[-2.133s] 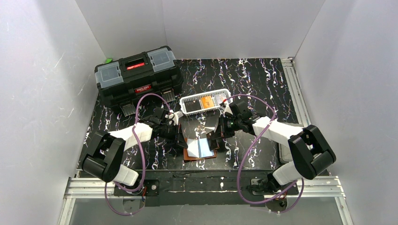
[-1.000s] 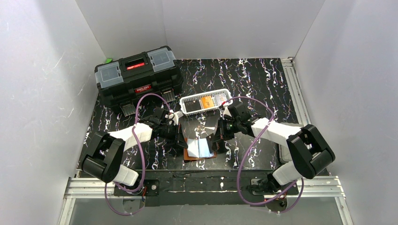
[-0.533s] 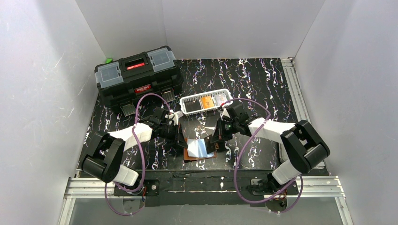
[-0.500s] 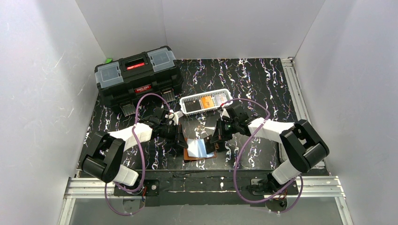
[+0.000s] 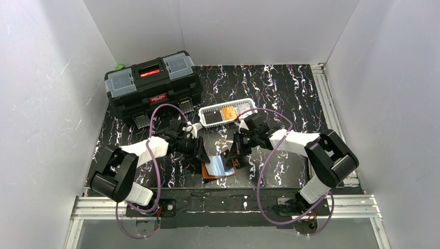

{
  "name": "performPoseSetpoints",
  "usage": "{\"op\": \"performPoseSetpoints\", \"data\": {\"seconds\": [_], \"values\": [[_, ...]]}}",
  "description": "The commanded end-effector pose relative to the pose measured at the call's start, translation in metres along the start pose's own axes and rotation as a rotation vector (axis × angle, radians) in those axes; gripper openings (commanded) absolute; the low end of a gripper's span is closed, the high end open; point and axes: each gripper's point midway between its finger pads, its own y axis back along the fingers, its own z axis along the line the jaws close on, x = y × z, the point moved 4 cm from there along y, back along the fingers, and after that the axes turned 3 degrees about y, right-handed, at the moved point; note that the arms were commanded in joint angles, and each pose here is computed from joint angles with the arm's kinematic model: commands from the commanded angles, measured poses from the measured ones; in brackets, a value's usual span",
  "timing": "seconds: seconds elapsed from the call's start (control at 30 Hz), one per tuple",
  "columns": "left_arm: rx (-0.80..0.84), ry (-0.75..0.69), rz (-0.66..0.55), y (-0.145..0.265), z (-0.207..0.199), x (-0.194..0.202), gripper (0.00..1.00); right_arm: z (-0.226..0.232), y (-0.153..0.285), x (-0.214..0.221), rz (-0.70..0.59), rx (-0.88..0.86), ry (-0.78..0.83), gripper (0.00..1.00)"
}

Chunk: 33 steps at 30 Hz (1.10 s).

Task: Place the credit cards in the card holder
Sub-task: Turn over the card slot in the card holder.

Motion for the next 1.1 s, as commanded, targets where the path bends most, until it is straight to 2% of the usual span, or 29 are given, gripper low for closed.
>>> {"op": "performPoseSetpoints", "data": {"seconds": [0.0,0.33,0.4,0.5,0.6,0.73,0.87,1.07], "values": [[0.001,0.008,0.003,0.001,-0.001,0.005,0.37,0.019,-0.001,-0.014,-0.022,-0.045,0.052,0.01],[0.005,0.007,0.005,-0.001,0.001,0.008,0.39,0.027,-0.014,-0.015,0.016,-0.101,0.066,0.01],[0.001,0.011,0.003,-0.001,0.002,0.007,0.44,0.028,-0.016,-0.016,0.020,-0.105,0.067,0.01],[-0.024,0.036,0.001,-0.003,0.006,0.007,0.61,0.030,-0.019,-0.017,0.028,-0.108,0.072,0.01],[-0.015,0.040,0.004,-0.007,0.007,0.010,0.63,0.030,-0.021,-0.018,0.029,-0.110,0.074,0.01],[-0.032,0.018,0.026,-0.014,0.007,0.015,0.61,0.037,-0.021,-0.025,0.022,-0.127,0.087,0.01],[-0.080,-0.041,0.045,-0.022,0.006,0.018,0.53,0.044,-0.022,-0.028,0.024,-0.148,0.096,0.01],[-0.155,-0.098,0.063,-0.024,0.018,0.023,0.45,0.042,-0.024,-0.026,0.036,-0.147,0.091,0.01]]}}
